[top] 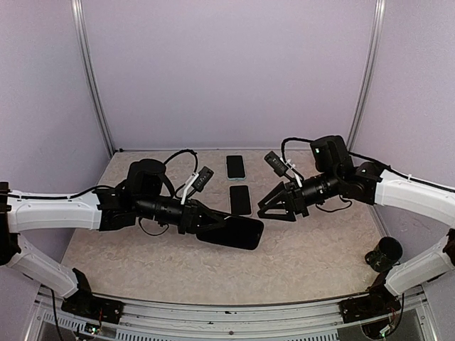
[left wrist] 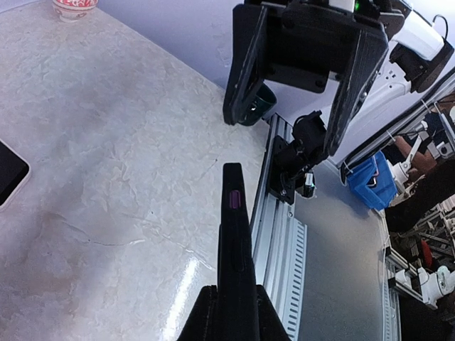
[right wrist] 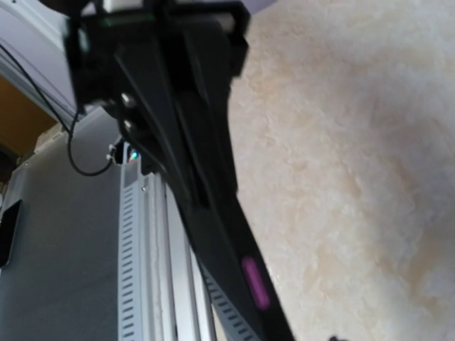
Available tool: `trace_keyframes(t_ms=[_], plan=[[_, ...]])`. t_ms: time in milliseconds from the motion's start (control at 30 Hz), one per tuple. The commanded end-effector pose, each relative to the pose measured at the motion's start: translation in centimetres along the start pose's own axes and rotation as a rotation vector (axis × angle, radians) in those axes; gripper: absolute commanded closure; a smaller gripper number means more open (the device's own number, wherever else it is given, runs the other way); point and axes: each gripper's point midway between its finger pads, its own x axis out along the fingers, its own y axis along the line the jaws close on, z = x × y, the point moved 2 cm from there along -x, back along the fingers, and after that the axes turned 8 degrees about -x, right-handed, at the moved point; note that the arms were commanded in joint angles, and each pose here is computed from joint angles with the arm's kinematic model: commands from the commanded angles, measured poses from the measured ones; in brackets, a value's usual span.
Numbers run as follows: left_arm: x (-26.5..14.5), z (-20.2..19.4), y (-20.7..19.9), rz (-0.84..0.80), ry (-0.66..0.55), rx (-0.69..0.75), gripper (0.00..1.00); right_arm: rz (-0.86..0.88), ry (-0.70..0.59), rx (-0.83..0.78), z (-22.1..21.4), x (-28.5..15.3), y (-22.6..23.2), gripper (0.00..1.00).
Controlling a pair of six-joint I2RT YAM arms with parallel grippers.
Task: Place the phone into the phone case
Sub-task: Pass from the left arm to the right
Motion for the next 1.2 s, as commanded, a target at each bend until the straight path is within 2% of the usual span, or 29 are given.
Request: trace_keyframes(t_ms=[0, 300, 433, 533, 700, 733, 800, 900, 933, 1033, 1100, 1167], plan=[[-0.9, 2.0, -3.8, -0.115, -0.015, 0.116, 1.0, 0.049, 0.036, -0.001, -0.3, 0.5, 0.7, 0.41], [-0.3, 1.3, -4.4, -0.124, 0.04, 0.145, 1.0, 0.125, 0.121, -0.022, -1.9, 3.6, 1.8, 0.42], [0.1, 1.1, -4.4, -0.124, 0.056, 0.149, 1.0, 0.169, 0.176, -0.025, -3.0, 5.1, 2.5, 0.48], [0.3, 0.9, -4.2, -0.119, 0.066, 0.145, 1.0, 0.183, 0.193, -0.026, -3.4, 5.7, 2.7, 0.6], [0.3, 0.6, -4.1, -0.115, 0.075, 0.149, 1.0, 0.233, 0.194, -0.026, -3.6, 5.6, 3.4, 0.92], [0.3, 0.5, -4.1, -0.114, 0.078, 0.15, 1.0, 0.251, 0.186, -0.029, -3.6, 5.5, 3.7, 0.96], [0.3, 0.4, -4.1, -0.115, 0.08, 0.154, 1.0, 0.275, 0.175, -0.032, -3.5, 5.3, 4.1, 1.0], [0.2, 0.4, -4.1, -0.115, 0.078, 0.156, 1.0, 0.307, 0.163, -0.032, -3.3, 5.1, 4.7, 1.0], [0.2, 0.5, -4.2, -0.116, 0.076, 0.156, 0.97, 0.312, 0.162, -0.032, -3.4, 5.1, 4.8, 1.0], [0.2, 1.0, -3.8, -0.085, 0.05, 0.153, 0.75, 0.309, 0.154, -0.031, -3.3, 5.1, 4.8, 1.0], [-0.2, 2.0, -3.6, -0.053, 0.001, 0.156, 0.49, 0.303, 0.133, -0.044, -2.8, 5.0, 4.8, 1.0], [-1.0, 3.4, -3.1, -0.006, -0.07, 0.143, 0.27, 0.28, 0.106, -0.054, -2.4, 4.8, 4.7, 1.0]])
